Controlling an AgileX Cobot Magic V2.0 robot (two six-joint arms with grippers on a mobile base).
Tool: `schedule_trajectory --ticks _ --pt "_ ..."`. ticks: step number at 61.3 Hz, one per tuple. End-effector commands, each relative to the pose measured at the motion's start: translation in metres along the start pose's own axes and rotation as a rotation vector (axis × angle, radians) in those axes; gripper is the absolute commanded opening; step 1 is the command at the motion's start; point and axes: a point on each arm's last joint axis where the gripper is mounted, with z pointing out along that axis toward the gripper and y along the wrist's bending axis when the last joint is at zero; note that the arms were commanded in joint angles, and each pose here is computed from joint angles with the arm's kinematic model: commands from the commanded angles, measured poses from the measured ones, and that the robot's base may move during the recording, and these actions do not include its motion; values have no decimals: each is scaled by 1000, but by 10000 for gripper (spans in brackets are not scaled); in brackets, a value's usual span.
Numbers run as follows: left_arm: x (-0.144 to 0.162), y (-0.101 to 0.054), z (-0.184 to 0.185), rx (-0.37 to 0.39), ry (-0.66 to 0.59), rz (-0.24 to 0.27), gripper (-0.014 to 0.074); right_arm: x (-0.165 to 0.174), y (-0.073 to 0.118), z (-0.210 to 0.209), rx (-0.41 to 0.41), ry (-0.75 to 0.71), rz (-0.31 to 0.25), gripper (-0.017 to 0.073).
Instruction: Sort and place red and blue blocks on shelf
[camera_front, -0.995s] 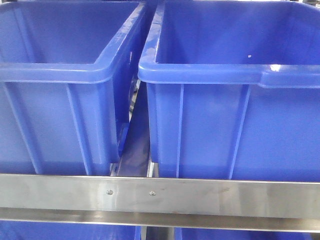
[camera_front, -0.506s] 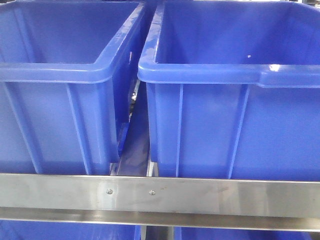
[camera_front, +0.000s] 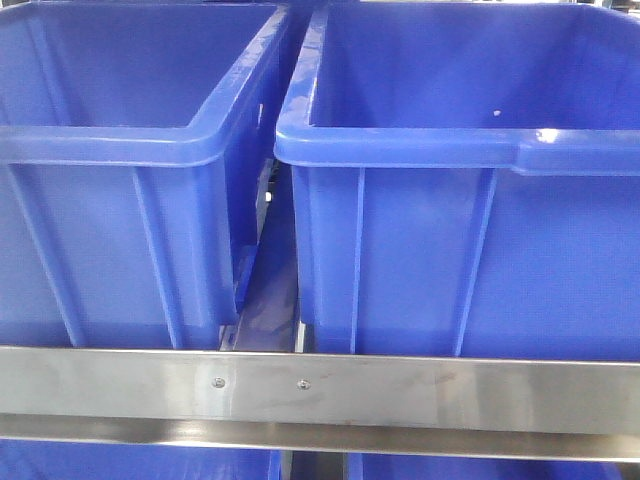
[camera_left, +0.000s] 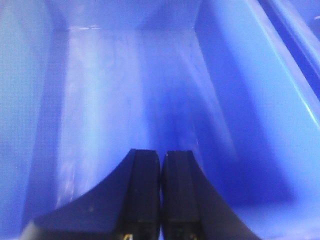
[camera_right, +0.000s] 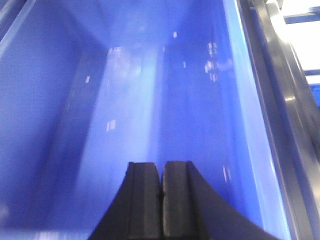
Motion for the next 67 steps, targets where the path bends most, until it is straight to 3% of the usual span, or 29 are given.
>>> schedule_trajectory --ticks 1,11,20,33,67 --pt "-1 0 -23 31 -153 -17 137 7 -1 -12 -13 -76 -12 69" --pt "21 3 -40 35 -180 -29 139 32 -7 -21 -13 -67 -11 69" --pt "30 4 -40 24 -131 -29 139 31 -7 -23 -19 -101 -11 69" --pt "29 4 -41 25 -137 -29 138 25 -6 -24 -29 -169 -11 69" --pt "30 4 -40 24 -130 -29 138 28 -6 -24 -25 -137 -11 69"
